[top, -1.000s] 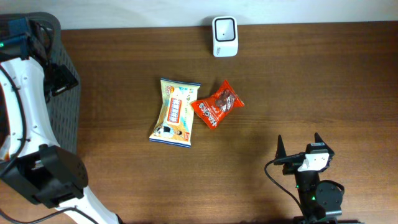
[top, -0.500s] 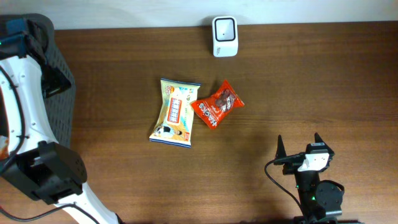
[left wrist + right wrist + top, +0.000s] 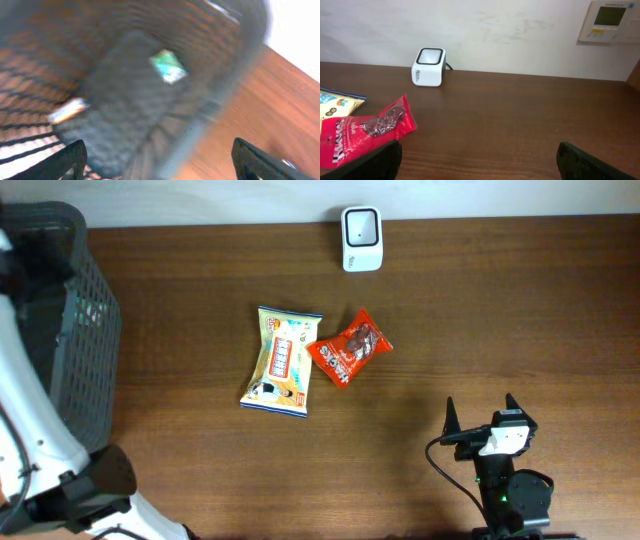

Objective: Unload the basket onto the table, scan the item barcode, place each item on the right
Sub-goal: 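Reach the left gripper into the basket and grasp the small orange box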

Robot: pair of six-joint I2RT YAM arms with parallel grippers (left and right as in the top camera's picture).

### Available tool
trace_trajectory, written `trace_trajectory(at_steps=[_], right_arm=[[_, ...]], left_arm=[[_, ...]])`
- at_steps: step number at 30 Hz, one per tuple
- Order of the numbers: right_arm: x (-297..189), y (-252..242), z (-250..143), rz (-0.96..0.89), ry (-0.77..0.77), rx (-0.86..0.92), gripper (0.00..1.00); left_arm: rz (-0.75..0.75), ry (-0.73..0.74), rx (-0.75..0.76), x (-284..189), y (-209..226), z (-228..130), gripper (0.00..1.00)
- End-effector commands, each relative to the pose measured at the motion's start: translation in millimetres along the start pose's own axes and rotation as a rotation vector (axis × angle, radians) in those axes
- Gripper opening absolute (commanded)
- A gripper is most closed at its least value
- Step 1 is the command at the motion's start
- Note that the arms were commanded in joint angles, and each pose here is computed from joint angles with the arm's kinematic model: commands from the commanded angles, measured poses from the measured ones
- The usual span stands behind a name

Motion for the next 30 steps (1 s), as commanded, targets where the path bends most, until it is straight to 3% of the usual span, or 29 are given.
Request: trace_trajectory(at_steps=[1, 4, 10, 15, 23, 24, 27, 28, 30], right_arm=[[0.3, -3.3, -2.9, -0.018, 0.003, 0.000, 0.98], [0.3, -3.3, -2.9, -0.018, 0.003, 0.000, 0.98], [0.3, -3.3, -2.9, -0.018, 0.003, 0.000, 0.98], [0.3, -3.3, -2.9, -0.018, 0.003, 0.000, 0.98], [0.3, -3.3, -2.9, -0.018, 0.003, 0.000, 0.98], [0.3, -3.3, -2.9, -0.018, 0.003, 0.000, 0.98], [0.3, -3.3, -2.9, -0.018, 0.003, 0.000, 0.98], [0.3, -3.3, -2.9, -0.018, 0.003, 0.000, 0.98], [0.3, -3.3, -2.9, -0.018, 0.003, 0.000, 0.98]], left_arm=[[0.219, 0.025, -0.195, 11.8, 65.3, -4.8, 0.78], [0.181, 0.159, -0.231, 47.2, 77.6, -26.6, 0.53], [0.005, 0.407, -0.199, 127.3, 35.7, -73.9, 0.00], [-0.137, 0.424, -0.091, 131.9, 0.0, -78.7, 0.00], [-0.136, 0.372, -0.067, 112.6, -4.2, -71.3, 0.02], [-0.126, 0.358, -0.066, 109.6, -2.5, -69.0, 0.13], [-0.019, 0.319, -0.052, 105.9, 12.5, -61.3, 0.27], [0.059, 0.307, -0.052, 106.2, 23.9, -59.3, 0.51], [0.223, 0.313, -0.128, 103.4, 49.7, -62.6, 0.59]])
Point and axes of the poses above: each gripper's point midway between its finger pads, its own x axis out along the fingers, its own y axis along the line the jaws close on, z = x × y, the point moved 4 cm from there along -x, back along the fingers, and after that the axes turned 13 degrees about x, right-handed, at the moved point
